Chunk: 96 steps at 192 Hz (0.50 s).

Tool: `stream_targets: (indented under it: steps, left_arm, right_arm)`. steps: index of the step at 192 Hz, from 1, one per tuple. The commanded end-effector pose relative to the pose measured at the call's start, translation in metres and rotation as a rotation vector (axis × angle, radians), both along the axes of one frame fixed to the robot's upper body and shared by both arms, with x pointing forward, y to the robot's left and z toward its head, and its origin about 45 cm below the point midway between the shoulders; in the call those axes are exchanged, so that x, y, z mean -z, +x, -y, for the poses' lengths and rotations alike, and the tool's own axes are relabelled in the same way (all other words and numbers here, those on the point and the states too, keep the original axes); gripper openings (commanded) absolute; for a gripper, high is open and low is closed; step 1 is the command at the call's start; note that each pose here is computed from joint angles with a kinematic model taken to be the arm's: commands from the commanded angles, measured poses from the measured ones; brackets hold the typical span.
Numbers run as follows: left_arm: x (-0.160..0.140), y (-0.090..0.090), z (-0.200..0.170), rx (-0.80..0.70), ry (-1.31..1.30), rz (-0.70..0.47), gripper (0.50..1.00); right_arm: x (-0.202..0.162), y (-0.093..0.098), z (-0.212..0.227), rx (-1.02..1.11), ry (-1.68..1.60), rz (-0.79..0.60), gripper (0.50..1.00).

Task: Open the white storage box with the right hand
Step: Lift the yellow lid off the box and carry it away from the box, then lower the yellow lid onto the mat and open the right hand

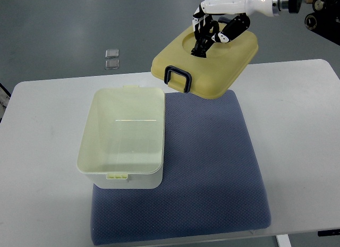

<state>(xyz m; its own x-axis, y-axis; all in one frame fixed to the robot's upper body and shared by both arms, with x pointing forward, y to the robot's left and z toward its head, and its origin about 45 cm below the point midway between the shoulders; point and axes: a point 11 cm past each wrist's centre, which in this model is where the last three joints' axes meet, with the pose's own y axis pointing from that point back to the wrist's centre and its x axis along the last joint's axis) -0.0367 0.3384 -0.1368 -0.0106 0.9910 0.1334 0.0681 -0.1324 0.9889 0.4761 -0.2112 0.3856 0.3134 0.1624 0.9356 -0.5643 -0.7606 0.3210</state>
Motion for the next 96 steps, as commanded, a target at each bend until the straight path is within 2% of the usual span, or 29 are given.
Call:
stream_targets:
  steps: [1,96]
  left_arm:
    - [0.000,0.000,0.000,0.000,0.000,0.001,1.000]
    - [0.000,0.000,0.000,0.000,-0.001,0.001,1.000]
  right_arm:
    - [0.019,-0.002,0.009,0.018,0.006,-0.017,0.500]
    - [0.093,-0.020,0.022,0.044,0.024,-0.115,0.500]
